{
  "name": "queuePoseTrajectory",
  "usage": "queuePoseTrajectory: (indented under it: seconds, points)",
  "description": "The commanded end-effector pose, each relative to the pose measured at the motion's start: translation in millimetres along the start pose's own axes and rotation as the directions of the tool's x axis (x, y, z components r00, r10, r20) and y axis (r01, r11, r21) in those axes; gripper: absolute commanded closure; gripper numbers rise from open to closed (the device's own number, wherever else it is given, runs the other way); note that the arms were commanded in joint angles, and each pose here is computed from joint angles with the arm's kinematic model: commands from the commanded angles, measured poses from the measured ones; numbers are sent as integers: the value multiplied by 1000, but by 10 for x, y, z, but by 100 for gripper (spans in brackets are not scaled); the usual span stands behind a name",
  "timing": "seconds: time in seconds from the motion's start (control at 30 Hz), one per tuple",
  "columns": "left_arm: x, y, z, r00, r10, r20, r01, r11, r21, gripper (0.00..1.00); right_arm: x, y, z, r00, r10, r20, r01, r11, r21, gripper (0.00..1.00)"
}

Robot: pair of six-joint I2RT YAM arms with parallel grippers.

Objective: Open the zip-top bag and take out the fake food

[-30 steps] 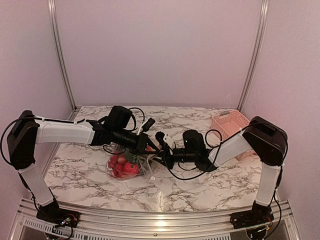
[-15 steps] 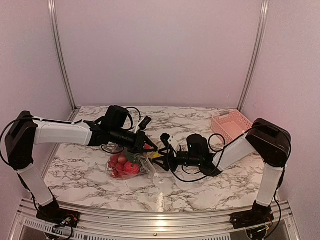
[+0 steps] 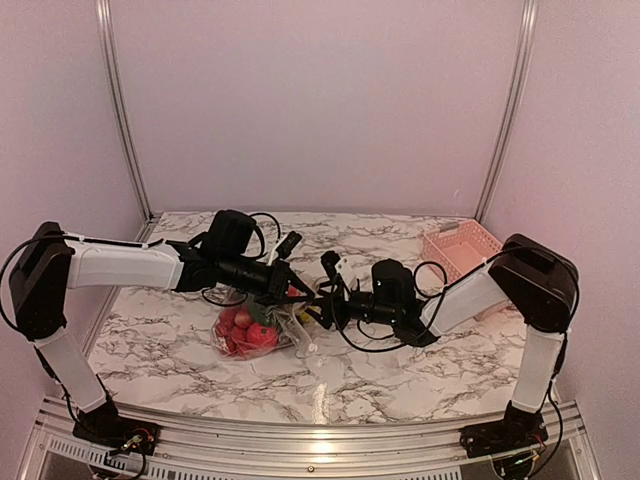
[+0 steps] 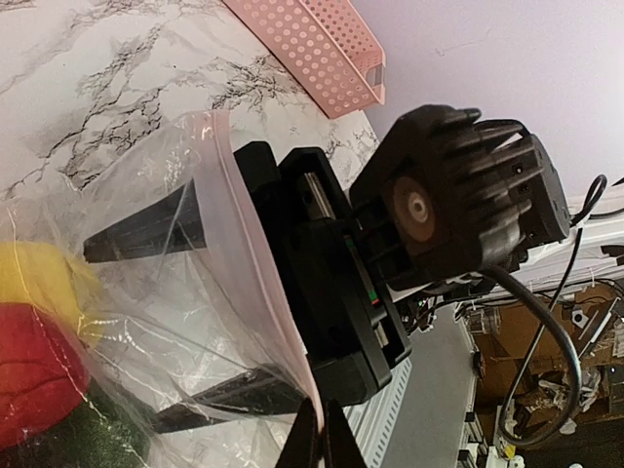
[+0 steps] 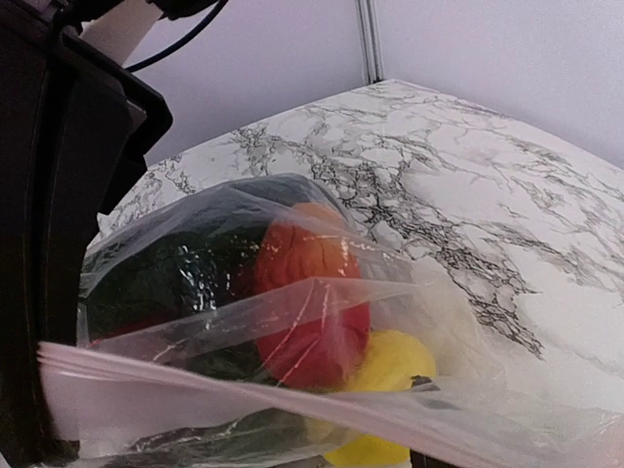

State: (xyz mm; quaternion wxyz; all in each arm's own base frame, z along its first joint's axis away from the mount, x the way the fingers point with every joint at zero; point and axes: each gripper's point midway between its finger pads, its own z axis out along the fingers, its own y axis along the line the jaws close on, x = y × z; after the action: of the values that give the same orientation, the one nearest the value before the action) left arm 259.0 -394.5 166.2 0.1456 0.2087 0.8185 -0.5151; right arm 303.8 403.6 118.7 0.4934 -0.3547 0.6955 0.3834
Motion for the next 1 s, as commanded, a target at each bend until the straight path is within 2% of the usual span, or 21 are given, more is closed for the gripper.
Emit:
queuePoseTrajectory:
  seconds: [0.0, 0.17, 0.3, 0.43, 0.63, 0.67, 0.8, 0.97]
  points:
    - [-160, -211, -91, 998, 50, 29, -51, 998, 45, 100, -121, 123, 180, 999, -25, 45, 30, 993, -112, 33]
    - [-229, -363, -160, 995, 82, 55, -86, 993, 77, 100, -138, 148, 305, 999, -26, 42, 32, 990, -141, 31]
    - [-225, -454, -200, 993, 114, 30, -116, 990, 80, 100, -137, 146, 344, 999, -12, 47, 19, 990, -142, 29]
    - [-177, -470, -226, 992, 127, 13, -128, 988, 87, 100, -111, 119, 452, 999, -5, 50, 12, 990, -144, 21]
    - [-154, -440, -222, 992, 123, 11, -124, 989, 78, 100, -44, 87, 524, 999, 16, 51, -9, 990, -142, 25]
    - [-157, -435, -224, 992, 123, 12, -123, 990, 74, 100, -38, 79, 532, 999, 16, 50, -8, 990, -141, 28]
    - [-179, -301, -223, 994, 104, 23, -105, 994, 15, 100, -72, 93, 526, 998, 1, 56, 7, 989, -145, 53]
    - [-215, -161, -213, 994, 92, 54, -90, 995, -44, 100, -123, 124, 404, 997, -34, 64, 42, 989, -140, 78]
